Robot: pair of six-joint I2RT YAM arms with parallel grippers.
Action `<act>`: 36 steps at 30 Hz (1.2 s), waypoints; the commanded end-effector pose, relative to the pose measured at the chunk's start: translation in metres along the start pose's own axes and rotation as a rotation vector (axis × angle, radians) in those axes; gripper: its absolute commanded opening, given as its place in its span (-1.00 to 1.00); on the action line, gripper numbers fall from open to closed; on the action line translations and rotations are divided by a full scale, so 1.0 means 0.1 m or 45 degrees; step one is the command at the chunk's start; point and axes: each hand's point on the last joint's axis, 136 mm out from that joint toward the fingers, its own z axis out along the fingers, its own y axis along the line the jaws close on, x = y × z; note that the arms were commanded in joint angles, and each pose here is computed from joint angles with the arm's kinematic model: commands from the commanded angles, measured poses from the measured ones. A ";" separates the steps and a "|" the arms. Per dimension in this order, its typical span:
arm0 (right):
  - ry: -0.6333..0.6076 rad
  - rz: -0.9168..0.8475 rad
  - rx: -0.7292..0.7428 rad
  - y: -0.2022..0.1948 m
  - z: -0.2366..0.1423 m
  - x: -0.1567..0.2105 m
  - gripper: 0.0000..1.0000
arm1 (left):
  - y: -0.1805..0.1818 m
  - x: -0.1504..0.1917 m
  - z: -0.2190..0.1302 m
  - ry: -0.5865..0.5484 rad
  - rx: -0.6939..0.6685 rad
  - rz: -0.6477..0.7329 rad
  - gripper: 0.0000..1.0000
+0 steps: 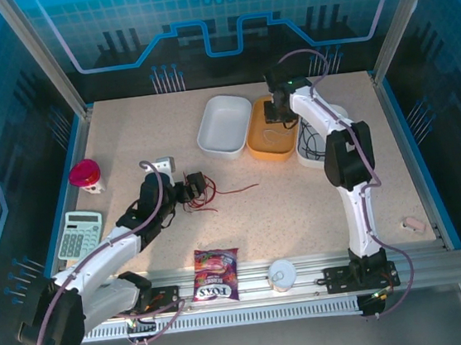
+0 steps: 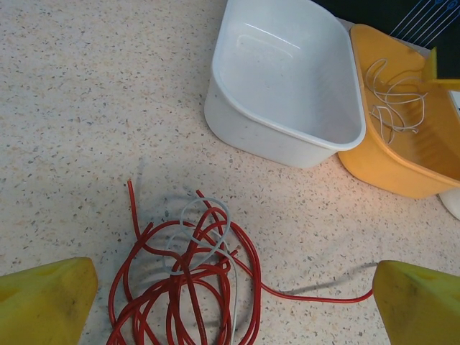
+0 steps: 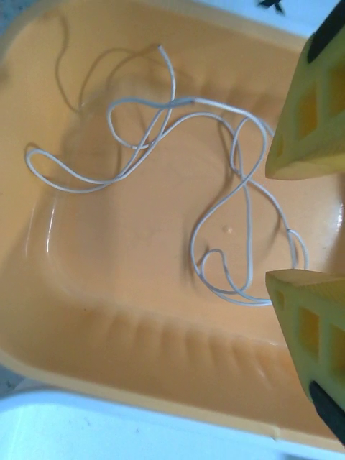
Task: Untangle the cables
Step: Place the cable in the container, then pick up the cable.
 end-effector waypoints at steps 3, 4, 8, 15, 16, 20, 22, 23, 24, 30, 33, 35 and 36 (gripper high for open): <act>-0.112 -0.066 -0.071 0.18 -0.63 -0.06 -0.08 | 0.01 -0.01 0.01 0.001 0.002 -0.034 0.98; -0.121 -0.077 -0.082 0.21 -0.69 -0.05 -0.04 | 0.01 -0.01 0.01 0.001 -0.002 -0.038 0.98; -0.178 -0.133 -0.119 0.37 -0.90 0.07 0.41 | 0.09 -0.01 0.02 0.012 -0.060 -0.082 0.98; -0.255 -0.199 -0.173 0.65 -1.22 0.38 0.99 | 0.24 -0.06 0.00 0.040 -0.125 -0.205 0.98; -0.258 -0.206 -0.183 0.69 -1.25 0.44 0.99 | 0.27 -0.06 0.00 0.051 -0.133 -0.228 0.98; -0.248 -0.239 -0.219 0.91 -1.29 0.70 0.99 | 0.38 -0.06 0.02 0.113 -0.149 -0.333 0.98; -0.235 -0.262 -0.238 1.02 -1.30 0.83 0.99 | 0.44 -0.04 0.05 0.152 -0.161 -0.382 0.98; -0.227 -0.268 -0.242 1.07 -1.29 0.89 0.99 | 0.47 -0.02 0.06 0.172 -0.164 -0.410 0.98; -0.218 -0.276 -0.259 1.14 -1.28 0.96 0.99 | 0.49 -0.01 0.07 0.192 -0.167 -0.433 0.99; -0.139 -0.305 -0.460 1.63 -1.20 1.38 0.99 | 0.71 0.06 0.12 0.269 -0.206 -0.567 0.99; -0.086 -0.329 -0.578 1.89 -1.13 1.55 0.78 | 0.79 0.09 0.14 0.284 -0.198 -0.642 0.98; -0.045 -0.335 -0.664 2.05 -1.08 1.65 0.54 | 0.84 0.10 0.16 0.288 -0.185 -0.689 0.98; -0.025 -0.333 -0.707 2.13 -1.05 1.69 0.47 | 0.86 0.11 0.16 0.292 -0.178 -0.709 0.99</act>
